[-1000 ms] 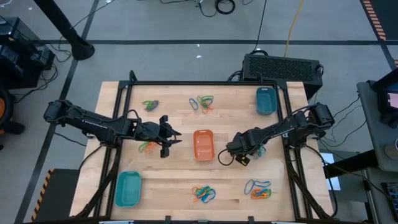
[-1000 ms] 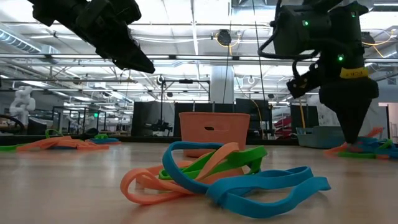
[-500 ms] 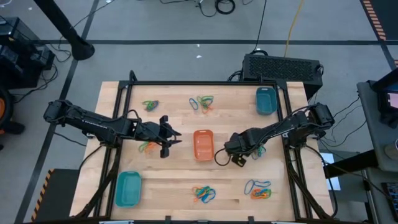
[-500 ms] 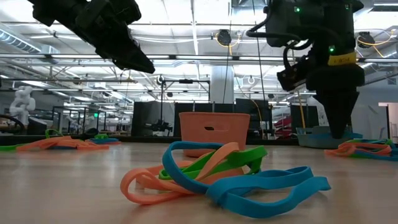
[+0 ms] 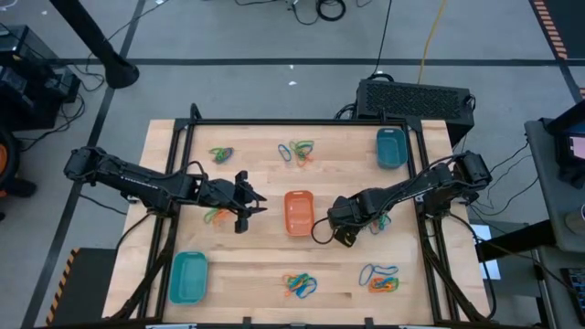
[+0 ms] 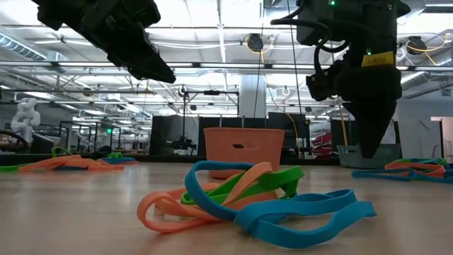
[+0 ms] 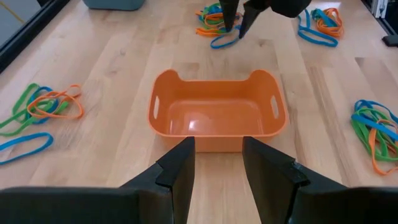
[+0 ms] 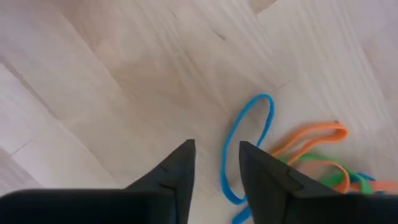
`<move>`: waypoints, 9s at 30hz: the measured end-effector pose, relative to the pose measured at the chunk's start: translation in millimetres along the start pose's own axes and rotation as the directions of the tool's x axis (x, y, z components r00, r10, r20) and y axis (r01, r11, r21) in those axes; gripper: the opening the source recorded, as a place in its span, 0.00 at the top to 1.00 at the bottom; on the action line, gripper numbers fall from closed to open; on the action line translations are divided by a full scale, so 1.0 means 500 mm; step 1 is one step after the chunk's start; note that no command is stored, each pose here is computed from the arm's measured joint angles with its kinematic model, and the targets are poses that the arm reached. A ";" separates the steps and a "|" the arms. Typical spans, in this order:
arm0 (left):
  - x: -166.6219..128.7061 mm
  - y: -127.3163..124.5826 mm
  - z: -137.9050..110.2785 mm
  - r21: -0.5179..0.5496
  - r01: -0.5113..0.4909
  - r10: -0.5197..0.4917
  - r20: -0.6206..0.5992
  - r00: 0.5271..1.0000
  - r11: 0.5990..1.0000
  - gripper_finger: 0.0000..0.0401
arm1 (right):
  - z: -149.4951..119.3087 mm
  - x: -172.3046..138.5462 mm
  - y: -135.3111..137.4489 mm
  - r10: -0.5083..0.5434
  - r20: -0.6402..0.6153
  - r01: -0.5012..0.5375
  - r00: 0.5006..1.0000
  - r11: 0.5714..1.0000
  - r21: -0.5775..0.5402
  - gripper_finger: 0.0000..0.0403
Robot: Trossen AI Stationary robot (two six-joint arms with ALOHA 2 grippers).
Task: Sort rubber bands into baskets
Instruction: Put the blue rubber band into the orange bin
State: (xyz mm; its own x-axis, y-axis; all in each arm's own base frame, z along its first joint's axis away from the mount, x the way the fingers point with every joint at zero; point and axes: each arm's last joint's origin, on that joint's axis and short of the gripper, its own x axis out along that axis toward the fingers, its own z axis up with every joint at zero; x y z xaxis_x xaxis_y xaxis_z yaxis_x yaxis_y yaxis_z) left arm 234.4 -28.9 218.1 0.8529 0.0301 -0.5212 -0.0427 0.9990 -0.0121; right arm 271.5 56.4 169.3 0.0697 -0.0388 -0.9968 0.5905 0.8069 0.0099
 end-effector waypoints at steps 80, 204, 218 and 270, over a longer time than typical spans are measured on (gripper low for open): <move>-0.056 -0.003 -0.038 0.063 0.142 -0.153 0.227 0.962 0.988 0.64 | 0.180 -0.033 0.089 0.256 0.468 -0.207 0.846 0.966 -0.154 0.99; -0.001 -0.033 0.001 0.066 0.198 -0.206 0.133 0.969 0.978 0.64 | 0.021 -0.082 0.298 0.819 0.124 -0.550 0.561 0.480 -0.683 1.00; -0.001 -0.033 0.001 0.066 0.198 -0.205 0.133 0.970 0.978 0.64 | 0.001 0.004 0.252 0.752 0.094 -0.627 0.653 0.606 -0.490 1.00; -0.056 0.021 -0.055 -0.039 -0.279 0.271 -0.143 0.952 0.959 0.64 | 0.182 -0.017 0.047 0.444 0.395 -0.323 0.804 0.885 -0.336 0.85</move>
State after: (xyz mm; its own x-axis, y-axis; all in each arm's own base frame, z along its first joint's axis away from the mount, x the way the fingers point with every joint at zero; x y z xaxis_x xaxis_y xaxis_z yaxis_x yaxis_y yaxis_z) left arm 195.8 -20.0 209.3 0.7257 0.2948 -0.6217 -0.2995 0.9488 0.1004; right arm 357.8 22.1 185.3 0.6358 0.0943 -0.7660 0.2295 0.9245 0.3044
